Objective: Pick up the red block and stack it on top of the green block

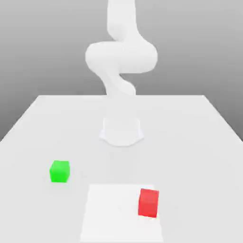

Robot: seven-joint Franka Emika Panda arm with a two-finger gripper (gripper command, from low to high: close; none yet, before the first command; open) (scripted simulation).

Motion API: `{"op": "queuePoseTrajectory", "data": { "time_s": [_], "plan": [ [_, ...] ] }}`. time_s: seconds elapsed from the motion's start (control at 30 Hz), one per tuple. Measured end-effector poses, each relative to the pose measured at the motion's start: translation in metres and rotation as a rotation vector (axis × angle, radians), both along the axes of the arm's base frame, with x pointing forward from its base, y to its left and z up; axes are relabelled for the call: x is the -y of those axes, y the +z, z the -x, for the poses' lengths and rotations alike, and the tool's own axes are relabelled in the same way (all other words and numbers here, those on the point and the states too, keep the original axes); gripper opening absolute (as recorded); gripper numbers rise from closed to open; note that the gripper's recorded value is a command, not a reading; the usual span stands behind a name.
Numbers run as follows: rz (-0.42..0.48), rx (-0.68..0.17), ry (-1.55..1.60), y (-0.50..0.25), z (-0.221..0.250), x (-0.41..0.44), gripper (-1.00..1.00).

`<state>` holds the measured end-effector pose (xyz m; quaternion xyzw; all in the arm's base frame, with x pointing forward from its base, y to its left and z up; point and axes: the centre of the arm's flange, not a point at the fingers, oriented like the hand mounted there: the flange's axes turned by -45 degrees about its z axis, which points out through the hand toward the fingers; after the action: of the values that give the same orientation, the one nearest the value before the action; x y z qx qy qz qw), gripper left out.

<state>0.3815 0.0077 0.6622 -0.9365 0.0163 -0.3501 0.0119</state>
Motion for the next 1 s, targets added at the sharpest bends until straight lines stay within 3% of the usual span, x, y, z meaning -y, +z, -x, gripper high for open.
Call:
{"op": "queuePoseTrajectory", "data": {
  "time_s": [0.17,0.33,0.67,0.87,0.9,1.0],
  "plan": [
    [-0.04,-0.176,-0.029,-0.11,-0.052,-0.018,0.0],
    [-0.062,-0.346,-0.064,-0.222,-0.073,-0.036,0.0],
    [-0.054,-0.681,-0.153,-0.433,-0.03,-0.065,0.0],
    [-0.051,-0.714,-0.168,-0.505,-0.022,-0.066,0.0],
    [-0.051,-0.715,-0.169,-0.513,-0.021,-0.066,-1.0],
    [-0.051,-0.714,-0.168,-0.513,-0.021,-0.066,-1.0]
  ]
}}
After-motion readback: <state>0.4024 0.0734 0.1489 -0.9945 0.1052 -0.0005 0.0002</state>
